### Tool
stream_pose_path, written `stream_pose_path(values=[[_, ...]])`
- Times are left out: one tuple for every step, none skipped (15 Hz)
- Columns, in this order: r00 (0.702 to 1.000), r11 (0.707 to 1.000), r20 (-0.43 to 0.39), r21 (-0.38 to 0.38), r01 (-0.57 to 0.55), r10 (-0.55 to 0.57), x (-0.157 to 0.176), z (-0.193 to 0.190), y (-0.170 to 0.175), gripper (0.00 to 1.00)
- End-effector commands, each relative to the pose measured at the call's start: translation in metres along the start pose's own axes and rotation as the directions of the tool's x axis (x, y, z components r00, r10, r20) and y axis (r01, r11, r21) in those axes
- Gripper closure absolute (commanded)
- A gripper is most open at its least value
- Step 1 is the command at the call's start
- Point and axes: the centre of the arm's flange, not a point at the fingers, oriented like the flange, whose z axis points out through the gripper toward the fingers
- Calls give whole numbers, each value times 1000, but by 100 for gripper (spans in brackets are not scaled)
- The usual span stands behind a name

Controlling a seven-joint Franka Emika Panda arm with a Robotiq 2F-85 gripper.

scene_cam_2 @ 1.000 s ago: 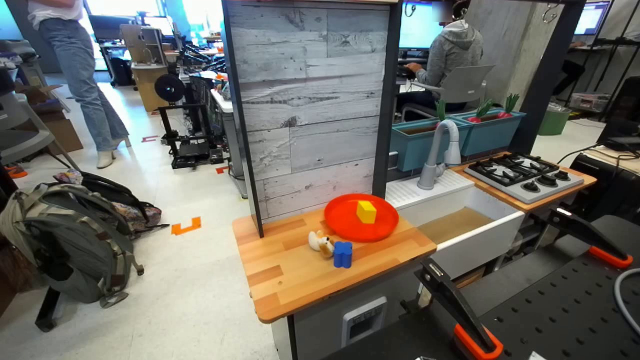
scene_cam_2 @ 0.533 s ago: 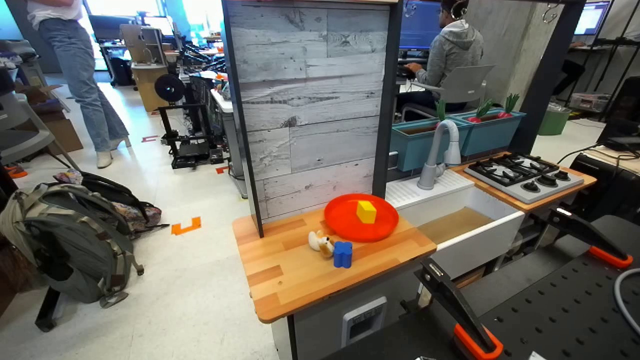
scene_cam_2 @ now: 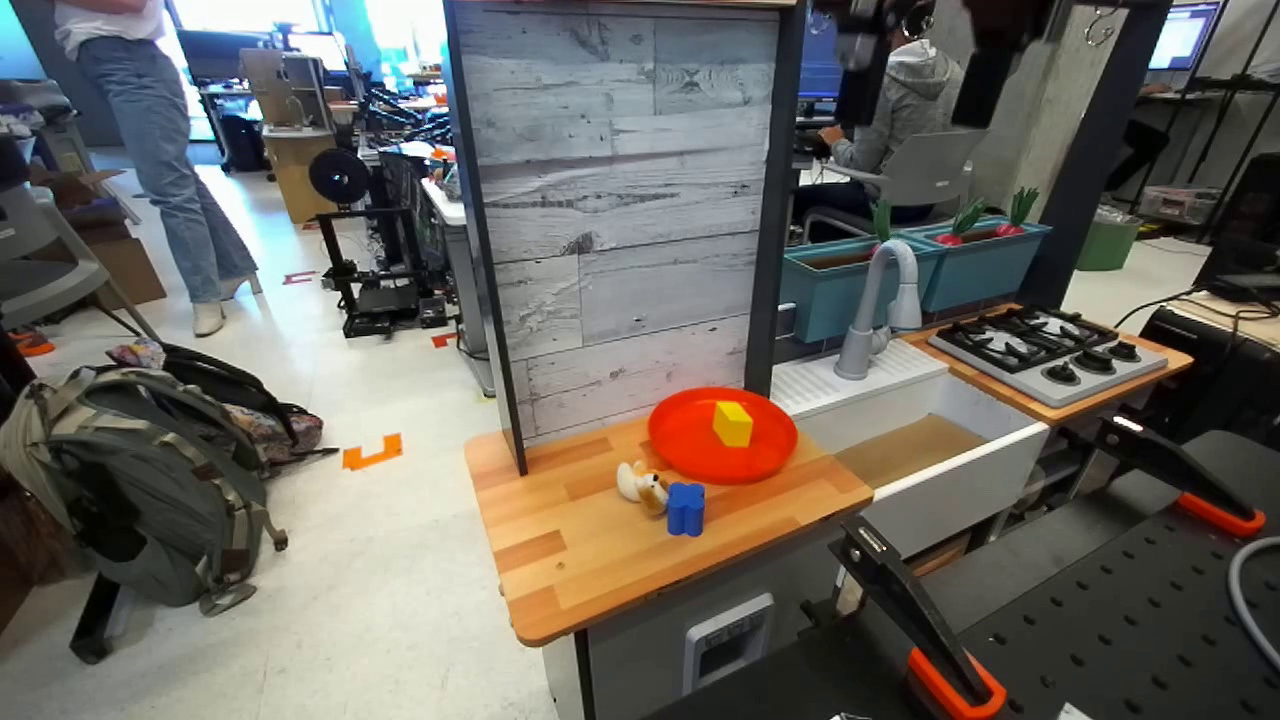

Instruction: Remove the yellow block from the orange plate

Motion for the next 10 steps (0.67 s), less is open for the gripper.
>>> stream_pose_path(values=[[997, 996, 9, 50, -79, 78, 65, 67, 18, 0], [995, 994, 15, 57, -98, 97, 78, 83, 23, 0], [993, 991, 28, 66, -120, 118, 90, 99, 28, 0], [989, 987, 44, 73, -142, 139, 103, 114, 33, 0], [983, 984, 89, 65, -164, 158, 114, 126, 37, 0], [991, 991, 53, 44, -129, 126, 67, 101, 31, 0], [988, 989, 67, 45, -139, 136, 79, 115, 34, 0], [987, 988, 77, 45, -145, 141, 87, 126, 37, 0], [986, 988, 83, 45, -148, 144, 93, 133, 38, 0], [986, 988, 84, 45, -149, 145, 96, 136, 38, 0]])
